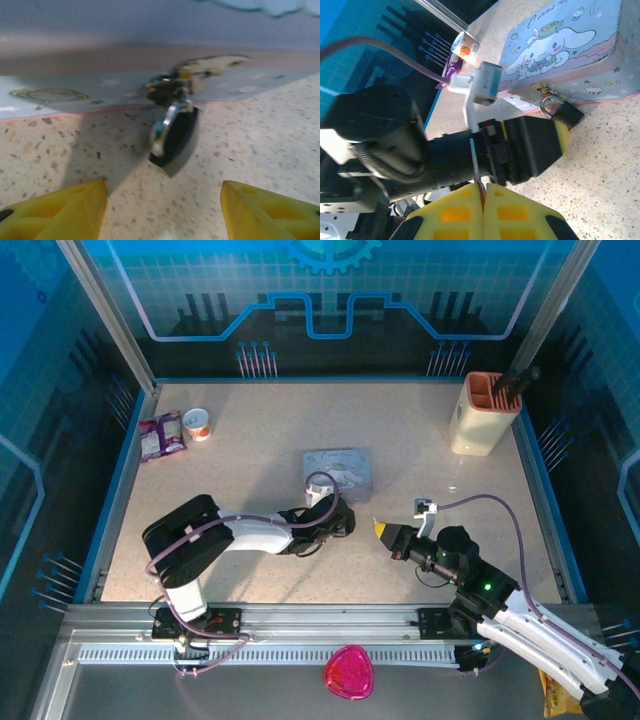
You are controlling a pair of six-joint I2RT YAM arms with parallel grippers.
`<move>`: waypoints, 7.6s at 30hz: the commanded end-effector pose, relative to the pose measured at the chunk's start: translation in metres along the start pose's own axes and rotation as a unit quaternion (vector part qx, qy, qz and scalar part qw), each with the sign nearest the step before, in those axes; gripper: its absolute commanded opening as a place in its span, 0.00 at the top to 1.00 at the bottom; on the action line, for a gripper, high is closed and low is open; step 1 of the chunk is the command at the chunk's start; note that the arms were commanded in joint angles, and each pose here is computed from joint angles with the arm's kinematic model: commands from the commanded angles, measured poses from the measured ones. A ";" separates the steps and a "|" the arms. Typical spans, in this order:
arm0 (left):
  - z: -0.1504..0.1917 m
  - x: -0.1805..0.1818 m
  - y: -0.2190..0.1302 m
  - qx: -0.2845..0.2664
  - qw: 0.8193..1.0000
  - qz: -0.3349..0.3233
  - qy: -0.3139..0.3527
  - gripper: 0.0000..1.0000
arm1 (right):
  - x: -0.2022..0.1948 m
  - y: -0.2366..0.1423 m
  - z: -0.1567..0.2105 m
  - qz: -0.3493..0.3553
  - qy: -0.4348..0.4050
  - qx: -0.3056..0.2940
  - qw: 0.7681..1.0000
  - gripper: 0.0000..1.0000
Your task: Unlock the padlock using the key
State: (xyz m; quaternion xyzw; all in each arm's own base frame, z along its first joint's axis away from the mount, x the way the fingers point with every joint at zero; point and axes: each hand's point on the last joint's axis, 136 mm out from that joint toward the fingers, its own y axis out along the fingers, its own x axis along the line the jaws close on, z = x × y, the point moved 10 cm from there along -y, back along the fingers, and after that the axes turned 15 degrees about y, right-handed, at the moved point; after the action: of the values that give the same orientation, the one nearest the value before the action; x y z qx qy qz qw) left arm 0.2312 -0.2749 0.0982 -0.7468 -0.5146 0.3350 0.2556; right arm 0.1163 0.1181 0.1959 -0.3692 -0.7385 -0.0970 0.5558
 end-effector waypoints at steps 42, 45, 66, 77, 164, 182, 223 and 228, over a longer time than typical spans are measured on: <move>-0.035 0.035 0.023 -0.015 0.996 -0.047 0.078 0.54 | 0.000 0.005 -0.001 0.006 0.001 0.011 1.000 1.00; -0.038 0.031 0.023 -0.024 0.995 -0.030 0.093 0.55 | -0.001 0.006 -0.001 0.008 0.000 0.010 1.000 1.00; -0.046 0.017 -0.007 0.005 0.996 0.074 0.056 0.93 | -0.014 0.016 0.002 0.062 0.008 0.035 0.997 1.00; -0.048 0.002 -0.020 0.063 0.978 0.195 -0.047 0.94 | -0.037 0.043 0.011 0.075 0.060 0.076 0.993 1.00; -0.046 0.004 -0.034 0.033 0.903 0.365 -0.224 1.00 | -0.062 0.072 -0.033 -0.050 0.153 0.122 0.979 1.00; -0.046 -0.010 -0.047 0.041 0.892 0.396 -0.215 1.00 | -0.059 0.072 -0.035 -0.065 0.154 0.123 0.978 1.00; -0.033 -0.031 -0.047 0.040 0.867 0.446 -0.220 1.00 | -0.055 0.070 -0.053 -0.104 0.179 0.094 0.974 1.00; -0.034 -0.033 -0.048 0.038 0.864 0.451 -0.220 1.00 | -0.056 0.072 -0.053 -0.108 0.184 0.094 0.973 1.00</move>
State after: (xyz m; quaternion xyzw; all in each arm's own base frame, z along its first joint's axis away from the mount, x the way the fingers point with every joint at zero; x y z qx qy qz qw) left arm 0.2450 -0.2657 0.1464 -0.7614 -0.2657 0.5905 -0.0301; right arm 0.1975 0.1170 0.1288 -0.2134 -0.6331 -0.1077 0.7362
